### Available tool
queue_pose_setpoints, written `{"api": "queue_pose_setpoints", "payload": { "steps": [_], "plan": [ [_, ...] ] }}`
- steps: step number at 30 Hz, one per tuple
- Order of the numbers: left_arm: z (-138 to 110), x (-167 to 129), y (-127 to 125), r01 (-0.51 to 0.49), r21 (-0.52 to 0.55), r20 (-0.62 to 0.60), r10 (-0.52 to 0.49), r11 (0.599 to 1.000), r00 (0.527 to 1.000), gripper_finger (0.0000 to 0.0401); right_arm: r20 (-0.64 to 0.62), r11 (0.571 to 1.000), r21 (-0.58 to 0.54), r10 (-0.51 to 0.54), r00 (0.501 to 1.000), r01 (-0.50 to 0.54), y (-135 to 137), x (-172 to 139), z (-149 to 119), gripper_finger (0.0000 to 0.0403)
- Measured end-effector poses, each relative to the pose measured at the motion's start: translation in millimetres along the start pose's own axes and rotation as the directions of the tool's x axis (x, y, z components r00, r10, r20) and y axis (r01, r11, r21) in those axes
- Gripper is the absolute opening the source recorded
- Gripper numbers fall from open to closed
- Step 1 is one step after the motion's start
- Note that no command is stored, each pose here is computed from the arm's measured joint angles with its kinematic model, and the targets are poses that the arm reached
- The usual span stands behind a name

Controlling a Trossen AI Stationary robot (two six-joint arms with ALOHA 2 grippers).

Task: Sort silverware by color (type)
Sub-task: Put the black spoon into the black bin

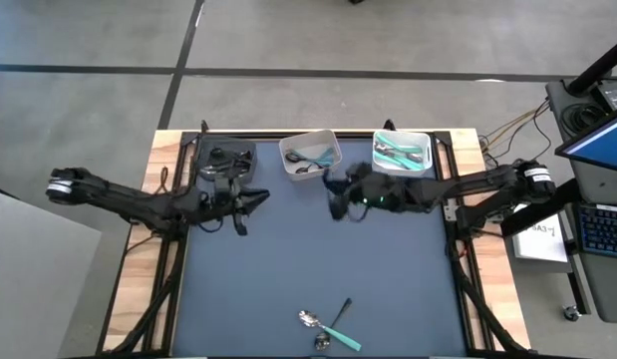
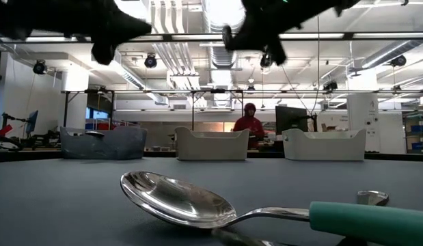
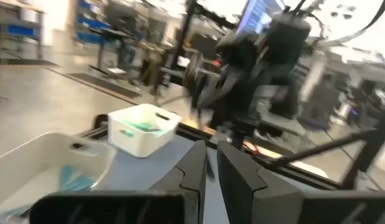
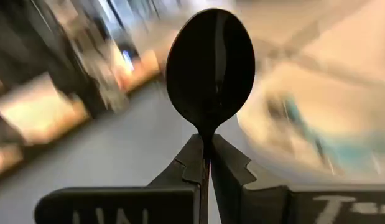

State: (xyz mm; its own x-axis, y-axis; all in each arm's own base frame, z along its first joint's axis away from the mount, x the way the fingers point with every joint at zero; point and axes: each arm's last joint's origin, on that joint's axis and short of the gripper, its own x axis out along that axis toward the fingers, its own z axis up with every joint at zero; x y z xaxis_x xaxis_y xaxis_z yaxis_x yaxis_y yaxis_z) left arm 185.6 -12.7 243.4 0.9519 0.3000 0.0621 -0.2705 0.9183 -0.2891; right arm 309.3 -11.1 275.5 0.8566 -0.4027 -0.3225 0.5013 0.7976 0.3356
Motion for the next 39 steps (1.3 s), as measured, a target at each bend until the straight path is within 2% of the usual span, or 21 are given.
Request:
{"api": "queue_pose_setpoints", "payload": {
  "steps": [2, 4, 9, 13, 18, 20, 23, 24, 27, 33, 39],
  "plan": [
    [-16, -5, 8, -0.035, -0.008, 0.03, 0.035, 0.999, 0.999, 0.0023, 0.131, 1.0, -0.012, 0.03, 0.991, -0.029, 0, 8, 16, 0.0009],
    [-27, -11, 15, -0.065, -0.009, 0.038, 0.065, 0.998, 0.997, 0.0023, 0.199, 0.999, -0.033, 0.027, 0.98, -0.021, -2, 17, 28, 0.0009],
    [-41, -16, 21, -0.079, 0.071, 0.005, 0.078, 0.994, 0.997, 0.0023, 0.226, 0.997, -0.068, -0.024, 0.974, 0.04, -5, 44, 47, 0.0009],
    [-40, -14, 23, -0.094, 0.122, 0.006, 0.094, 0.988, 0.996, 0.0023, 0.198, 0.995, -0.077, -0.046, 0.979, 0.062, -3, 71, 53, 0.0009],
    [-40, -13, 30, -0.134, 0.139, 0.004, 0.135, 0.981, 0.991, 0.0023, 0.119, 0.983, -0.18, -0.006, 0.993, 0.028, 4, 105, 60, 0.0009],
    [-41, -12, 35, -0.173, 0.169, -0.006, 0.177, 0.97, 0.984, 0.0023, 0.089, 0.977, -0.213, -0.011, 0.996, 0.03, 8, 117, 64, 0.0009],
    [-41, -9, 44, -0.311, 0.217, 0.013, 0.315, 0.925, 0.949, 0.0023, 0.043, 0.961, -0.271, -0.041, 0.998, 0.051, 12, 129, 71, 0.0009],
    [-40, -9, 46, -0.345, 0.239, 0.024, 0.35, 0.908, 0.936, 0.0023, 0.032, 0.955, -0.292, -0.049, 0.998, 0.057, 13, 131, 75, 0.0009],
    [-36, -8, 46, -0.359, 0.295, 0.049, 0.361, 0.886, 0.931, 0.0022, 0.018, 0.941, -0.331, -0.066, 0.998, 0.068, 14, 137, 84, 0.0009],
    [-34, -5, 47, -0.371, 0.304, 0.029, 0.38, 0.878, 0.924, 0.0003, 0.003, 0.933, -0.348, -0.098, 0.995, 0.093, 8, 141, 95, 0.0009],
    [-33, -2, 47, -0.374, 0.277, 0.02, 0.384, 0.885, 0.923, 0.0032, -0.001, 0.94, -0.324, -0.112, 0.994, 0.105, 2, 142, 96, 0.0009]
  ]
}}
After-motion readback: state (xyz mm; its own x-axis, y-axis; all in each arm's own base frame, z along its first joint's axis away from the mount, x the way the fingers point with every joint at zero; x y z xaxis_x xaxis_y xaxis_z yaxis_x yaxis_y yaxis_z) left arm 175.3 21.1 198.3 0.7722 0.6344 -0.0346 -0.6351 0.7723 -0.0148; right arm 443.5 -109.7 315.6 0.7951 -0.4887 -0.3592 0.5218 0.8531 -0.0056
